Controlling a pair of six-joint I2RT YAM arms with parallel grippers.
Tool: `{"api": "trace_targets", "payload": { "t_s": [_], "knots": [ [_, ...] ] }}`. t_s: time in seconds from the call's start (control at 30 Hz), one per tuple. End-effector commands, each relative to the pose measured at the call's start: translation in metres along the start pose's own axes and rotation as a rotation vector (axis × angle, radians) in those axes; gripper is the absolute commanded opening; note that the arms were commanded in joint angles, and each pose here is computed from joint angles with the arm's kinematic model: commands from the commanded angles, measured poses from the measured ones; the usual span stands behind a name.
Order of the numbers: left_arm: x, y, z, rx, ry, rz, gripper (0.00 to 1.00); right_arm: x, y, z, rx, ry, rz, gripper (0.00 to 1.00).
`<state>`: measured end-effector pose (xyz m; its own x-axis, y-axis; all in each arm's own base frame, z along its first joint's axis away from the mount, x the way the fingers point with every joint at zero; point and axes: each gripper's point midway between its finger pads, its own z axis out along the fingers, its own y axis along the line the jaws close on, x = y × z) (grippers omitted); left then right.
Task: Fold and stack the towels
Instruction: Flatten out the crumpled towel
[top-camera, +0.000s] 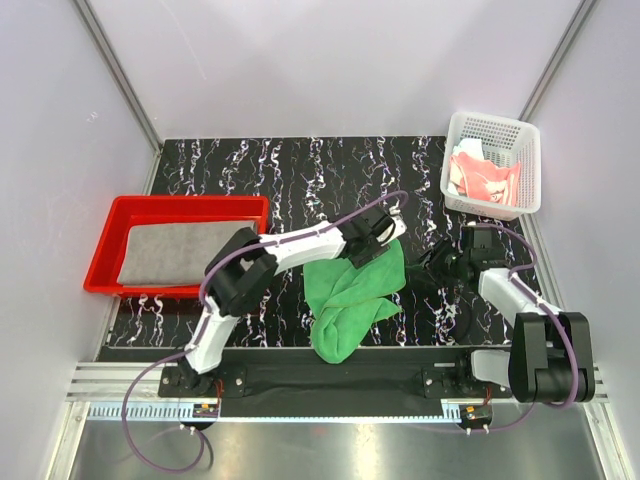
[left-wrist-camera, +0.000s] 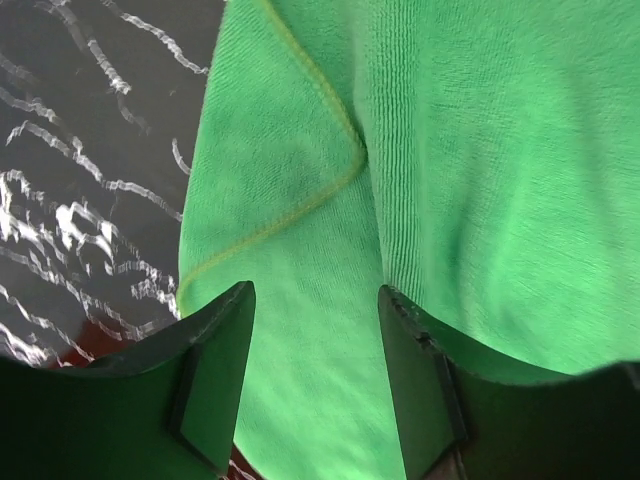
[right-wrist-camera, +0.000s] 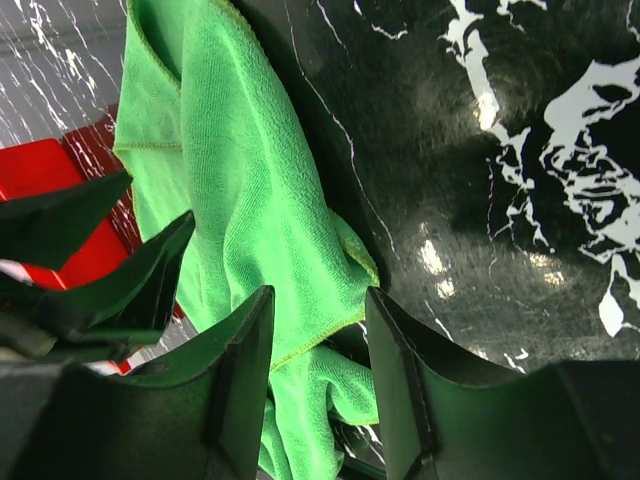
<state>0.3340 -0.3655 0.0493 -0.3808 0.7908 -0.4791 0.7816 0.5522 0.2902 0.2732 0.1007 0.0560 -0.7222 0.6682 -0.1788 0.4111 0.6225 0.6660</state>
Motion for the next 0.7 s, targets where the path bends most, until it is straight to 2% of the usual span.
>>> {"api": "trace_targets", "payload": {
  "t_s": [0.0,0.1,0.37,0.47,0.53,0.63,0.67],
  "knots": [
    [-0.037,0.034,0.003,-0.057,-0.107,0.073,0.57,-0.011,0.013,0.003,-0.040,-0.029,-0.041,0.49],
    [-0.034,0.044,0.019,-0.061,-0.087,0.079,0.52,-0.009,0.011,0.006,-0.040,-0.014,-0.042,0.49],
    [-0.021,0.043,0.044,-0.053,-0.033,0.111,0.54,-0.007,0.013,0.007,-0.053,-0.004,-0.035,0.50],
    [-0.022,0.051,0.043,-0.073,-0.040,0.091,0.40,-0.009,0.010,0.007,-0.036,-0.008,-0.044,0.50],
    [-0.026,0.049,0.038,-0.046,-0.061,0.045,0.20,-0.006,0.005,0.010,-0.017,0.000,-0.035,0.51],
    [-0.041,0.052,0.020,-0.004,-0.119,-0.031,0.04,-0.001,0.000,0.018,-0.025,0.020,-0.003,0.51],
    [-0.047,0.058,0.010,-0.002,-0.145,-0.058,0.01,-0.001,0.000,0.020,-0.029,0.022,0.005,0.51]
  ]
}}
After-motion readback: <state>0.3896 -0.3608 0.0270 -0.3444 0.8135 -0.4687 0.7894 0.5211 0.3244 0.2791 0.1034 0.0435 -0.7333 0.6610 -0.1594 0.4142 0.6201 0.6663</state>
